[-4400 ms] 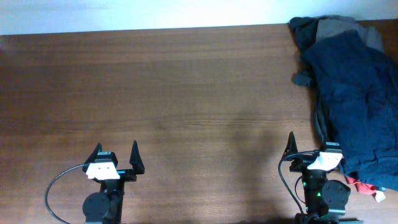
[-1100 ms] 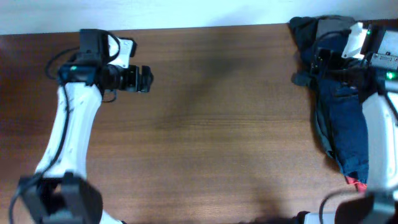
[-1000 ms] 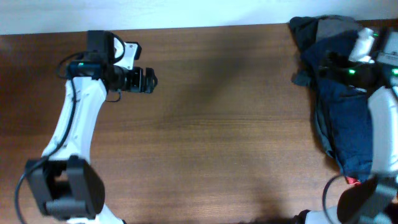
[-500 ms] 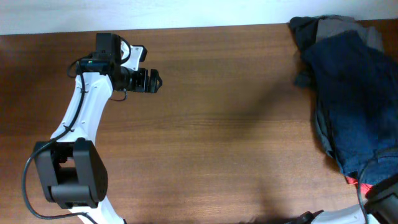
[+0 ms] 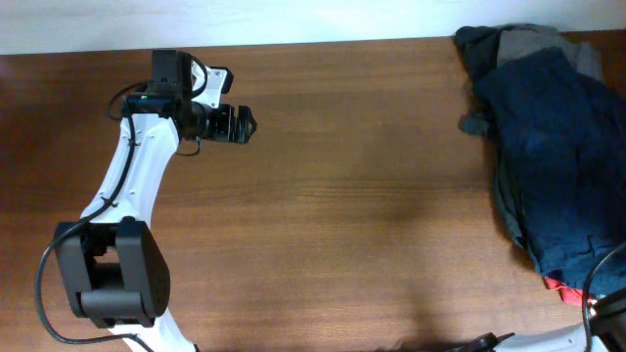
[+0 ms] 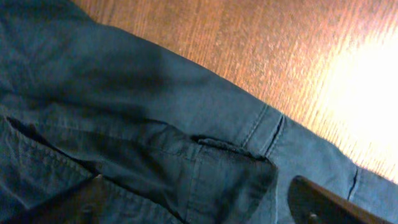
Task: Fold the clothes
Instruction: 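Grasp the navy shorts with the right gripper and drag them to table center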
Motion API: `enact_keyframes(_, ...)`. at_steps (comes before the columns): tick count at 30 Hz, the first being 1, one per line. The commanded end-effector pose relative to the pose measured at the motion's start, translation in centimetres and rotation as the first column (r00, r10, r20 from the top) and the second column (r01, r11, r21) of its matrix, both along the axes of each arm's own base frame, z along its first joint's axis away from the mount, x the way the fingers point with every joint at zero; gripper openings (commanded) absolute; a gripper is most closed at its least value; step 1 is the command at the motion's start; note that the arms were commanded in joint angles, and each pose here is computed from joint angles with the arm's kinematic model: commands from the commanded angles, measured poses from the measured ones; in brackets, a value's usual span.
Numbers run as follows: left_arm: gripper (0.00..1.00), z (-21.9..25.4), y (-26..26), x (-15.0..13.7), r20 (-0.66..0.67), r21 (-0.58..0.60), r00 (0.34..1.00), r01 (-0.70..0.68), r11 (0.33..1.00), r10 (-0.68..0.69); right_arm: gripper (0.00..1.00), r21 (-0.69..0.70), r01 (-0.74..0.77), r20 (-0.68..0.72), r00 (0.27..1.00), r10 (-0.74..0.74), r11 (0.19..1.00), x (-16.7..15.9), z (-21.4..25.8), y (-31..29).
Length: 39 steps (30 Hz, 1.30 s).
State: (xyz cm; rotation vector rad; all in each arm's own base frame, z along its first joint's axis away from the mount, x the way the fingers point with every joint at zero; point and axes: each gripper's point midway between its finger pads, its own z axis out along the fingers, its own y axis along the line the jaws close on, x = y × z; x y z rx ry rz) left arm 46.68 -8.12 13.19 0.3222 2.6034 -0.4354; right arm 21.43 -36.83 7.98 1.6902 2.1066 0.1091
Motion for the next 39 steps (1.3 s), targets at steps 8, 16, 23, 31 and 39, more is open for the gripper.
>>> enact_keyframes(8, 0.99, 0.4, -0.4, 0.2, 0.020, 0.003, 0.999, 0.043, 0.999, -0.043, 0.79, 0.082, -0.034, -0.055, 0.998, 0.039, 0.996, -0.6, -4.1, 1.5)
enact_keyframes(16, 0.99, 0.5, -0.4, 0.3, 0.027, 0.004, 0.999, 0.043, 0.999, -0.043, 0.04, 0.074, -0.067, 0.024, 0.998, 0.065, 0.995, 1.0, -3.5, 1.4)
enact_keyframes(23, 0.89, 2.9, 1.2, 1.7, 0.061, -0.026, 0.997, -0.037, 0.999, 0.039, 0.04, 0.014, -0.313, 0.359, 0.888, 0.288, 0.950, 8.2, 3.9, 4.8)
enact_keyframes(31, 0.82, 9.7, 4.9, 3.1, 0.142, -0.034, 0.983, -0.112, 0.993, 0.116, 0.04, -0.205, -0.664, 0.484, 0.570, 0.664, 0.719, 17.8, 15.5, 19.9)
enact_keyframes(39, 0.82, 13.0, 7.9, 3.1, 0.186, -0.036, 0.968, -0.168, 0.985, 0.171, 0.04, -0.393, -0.876, 0.472, 0.070, 0.879, 0.281, 24.4, 19.9, 49.5)
